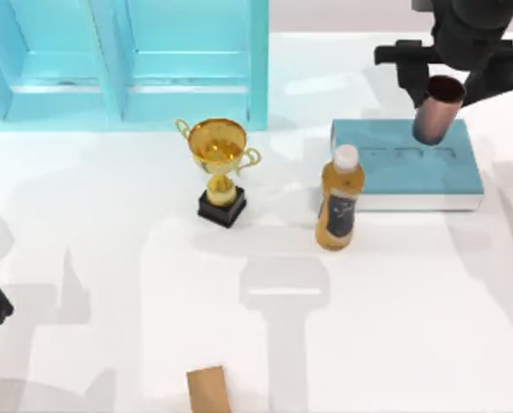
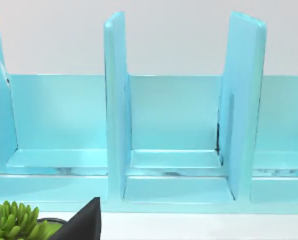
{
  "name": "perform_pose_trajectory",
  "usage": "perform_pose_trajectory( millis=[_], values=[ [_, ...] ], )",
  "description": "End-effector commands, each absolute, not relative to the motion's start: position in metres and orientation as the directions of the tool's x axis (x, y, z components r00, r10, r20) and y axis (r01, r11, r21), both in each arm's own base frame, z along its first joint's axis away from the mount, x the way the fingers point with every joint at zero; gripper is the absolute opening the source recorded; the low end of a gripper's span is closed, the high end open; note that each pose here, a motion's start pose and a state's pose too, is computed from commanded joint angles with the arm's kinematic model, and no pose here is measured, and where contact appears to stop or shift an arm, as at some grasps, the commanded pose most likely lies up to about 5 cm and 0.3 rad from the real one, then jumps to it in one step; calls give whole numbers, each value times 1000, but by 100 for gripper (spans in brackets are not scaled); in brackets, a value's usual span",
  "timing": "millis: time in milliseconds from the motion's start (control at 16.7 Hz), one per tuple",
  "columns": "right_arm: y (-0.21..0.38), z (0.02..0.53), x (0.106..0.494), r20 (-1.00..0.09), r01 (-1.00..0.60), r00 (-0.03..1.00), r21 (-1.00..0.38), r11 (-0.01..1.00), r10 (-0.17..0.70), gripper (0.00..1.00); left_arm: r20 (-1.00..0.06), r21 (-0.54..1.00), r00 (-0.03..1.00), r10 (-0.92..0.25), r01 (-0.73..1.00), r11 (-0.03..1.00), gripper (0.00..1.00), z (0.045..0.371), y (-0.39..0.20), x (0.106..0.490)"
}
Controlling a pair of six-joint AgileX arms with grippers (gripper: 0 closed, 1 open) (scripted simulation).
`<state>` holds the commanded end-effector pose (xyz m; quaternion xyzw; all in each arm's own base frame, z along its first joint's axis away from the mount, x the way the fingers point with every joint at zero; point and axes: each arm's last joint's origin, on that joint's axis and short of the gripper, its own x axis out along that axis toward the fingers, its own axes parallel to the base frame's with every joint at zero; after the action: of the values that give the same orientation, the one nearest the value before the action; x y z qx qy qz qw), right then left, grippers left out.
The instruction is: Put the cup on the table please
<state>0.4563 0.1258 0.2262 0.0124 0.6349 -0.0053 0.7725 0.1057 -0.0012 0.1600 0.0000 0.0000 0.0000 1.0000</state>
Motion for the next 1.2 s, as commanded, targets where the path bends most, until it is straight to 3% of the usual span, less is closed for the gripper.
perform_pose_trajectory(
  millis=[540,1200],
  values=[
    [130,244,448,-977,19,213,12,1000,8,0,0,0,1000,0,0,1000,100,160,-1,106],
    [143,253,339,-967,20,249,-47,999,-50,0,0,0,1000,0,0,1000,100,160,-1,106]
  ],
)
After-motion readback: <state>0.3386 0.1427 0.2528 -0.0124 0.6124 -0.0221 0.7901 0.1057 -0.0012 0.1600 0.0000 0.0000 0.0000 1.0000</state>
